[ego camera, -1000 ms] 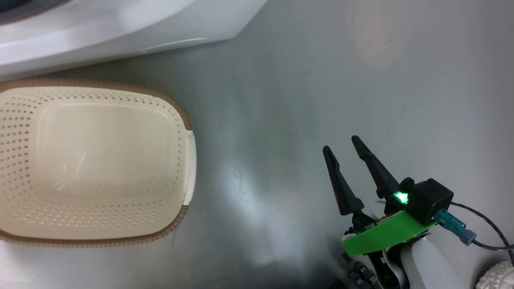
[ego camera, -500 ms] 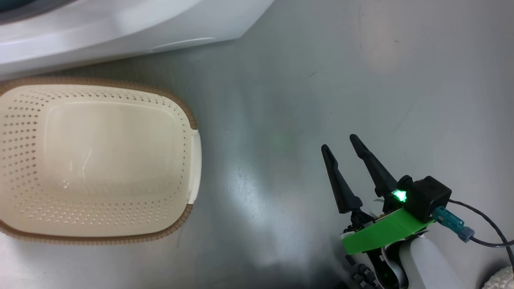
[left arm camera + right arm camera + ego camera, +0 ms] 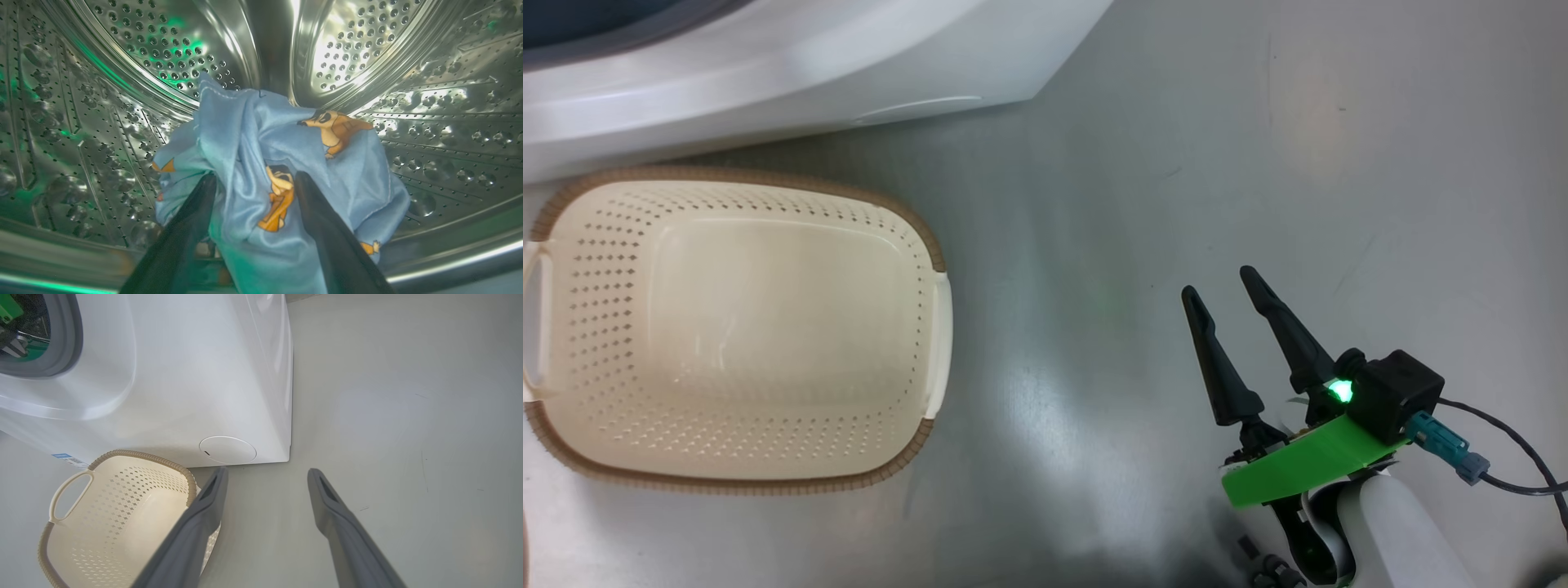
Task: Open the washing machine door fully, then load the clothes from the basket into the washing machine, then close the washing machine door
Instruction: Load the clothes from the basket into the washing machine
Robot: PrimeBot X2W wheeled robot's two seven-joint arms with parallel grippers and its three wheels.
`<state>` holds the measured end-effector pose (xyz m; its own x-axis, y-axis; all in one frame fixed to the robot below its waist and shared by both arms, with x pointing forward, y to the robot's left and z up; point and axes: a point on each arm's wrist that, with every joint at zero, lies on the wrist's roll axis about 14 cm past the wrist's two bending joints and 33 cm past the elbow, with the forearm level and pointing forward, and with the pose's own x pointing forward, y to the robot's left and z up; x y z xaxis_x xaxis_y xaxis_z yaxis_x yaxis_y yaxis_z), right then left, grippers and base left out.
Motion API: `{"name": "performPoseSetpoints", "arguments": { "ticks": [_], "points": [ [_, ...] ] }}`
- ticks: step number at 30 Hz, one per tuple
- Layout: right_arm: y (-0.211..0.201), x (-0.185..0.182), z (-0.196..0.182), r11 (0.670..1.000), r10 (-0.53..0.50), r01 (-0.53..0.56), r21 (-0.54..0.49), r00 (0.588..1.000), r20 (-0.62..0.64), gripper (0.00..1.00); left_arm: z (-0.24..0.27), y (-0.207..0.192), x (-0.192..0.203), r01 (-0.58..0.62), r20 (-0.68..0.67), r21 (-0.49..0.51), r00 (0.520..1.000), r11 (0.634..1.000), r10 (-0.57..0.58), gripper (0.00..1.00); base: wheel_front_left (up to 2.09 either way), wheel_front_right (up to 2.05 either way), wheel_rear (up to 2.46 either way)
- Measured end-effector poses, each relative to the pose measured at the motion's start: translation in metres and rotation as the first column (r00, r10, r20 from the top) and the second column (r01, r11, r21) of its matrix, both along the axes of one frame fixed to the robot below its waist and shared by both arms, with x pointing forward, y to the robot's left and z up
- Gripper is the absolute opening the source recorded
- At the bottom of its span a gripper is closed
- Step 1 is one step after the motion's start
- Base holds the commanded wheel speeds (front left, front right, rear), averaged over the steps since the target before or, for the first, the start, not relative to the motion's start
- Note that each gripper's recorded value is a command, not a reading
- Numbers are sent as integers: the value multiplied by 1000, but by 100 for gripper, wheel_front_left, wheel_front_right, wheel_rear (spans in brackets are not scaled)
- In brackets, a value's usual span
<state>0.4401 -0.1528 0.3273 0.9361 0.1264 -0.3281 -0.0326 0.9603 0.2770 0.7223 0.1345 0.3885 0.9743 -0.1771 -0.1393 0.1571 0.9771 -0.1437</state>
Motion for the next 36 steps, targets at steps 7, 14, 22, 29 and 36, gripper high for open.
{"name": "performPoseSetpoints", "arguments": {
  "ticks": [7,14,22,29,36],
  "points": [
    [3,3,5,1000,7,-7,3,1000,16,100,13,-4,-3,3,17,-23,1000,1000,-3,100,0,0,0],
    [0,7,18,1000,-3,3,1,999,49,100,28,-12,-19,22,31,-44,999,999,-20,100,0,0,0],
    [5,14,40,1000,18,-16,-12,994,108,100,39,-16,-52,47,46,-42,998,998,-45,100,0,0,0],
    [8,15,68,1000,27,-25,-18,985,172,100,62,-8,-92,39,84,-57,996,998,-35,100,0,0,0],
    [13,2,90,998,49,-42,-37,976,212,100,90,7,-136,9,137,-71,991,997,1,100,0,0,0]
  ]
}}
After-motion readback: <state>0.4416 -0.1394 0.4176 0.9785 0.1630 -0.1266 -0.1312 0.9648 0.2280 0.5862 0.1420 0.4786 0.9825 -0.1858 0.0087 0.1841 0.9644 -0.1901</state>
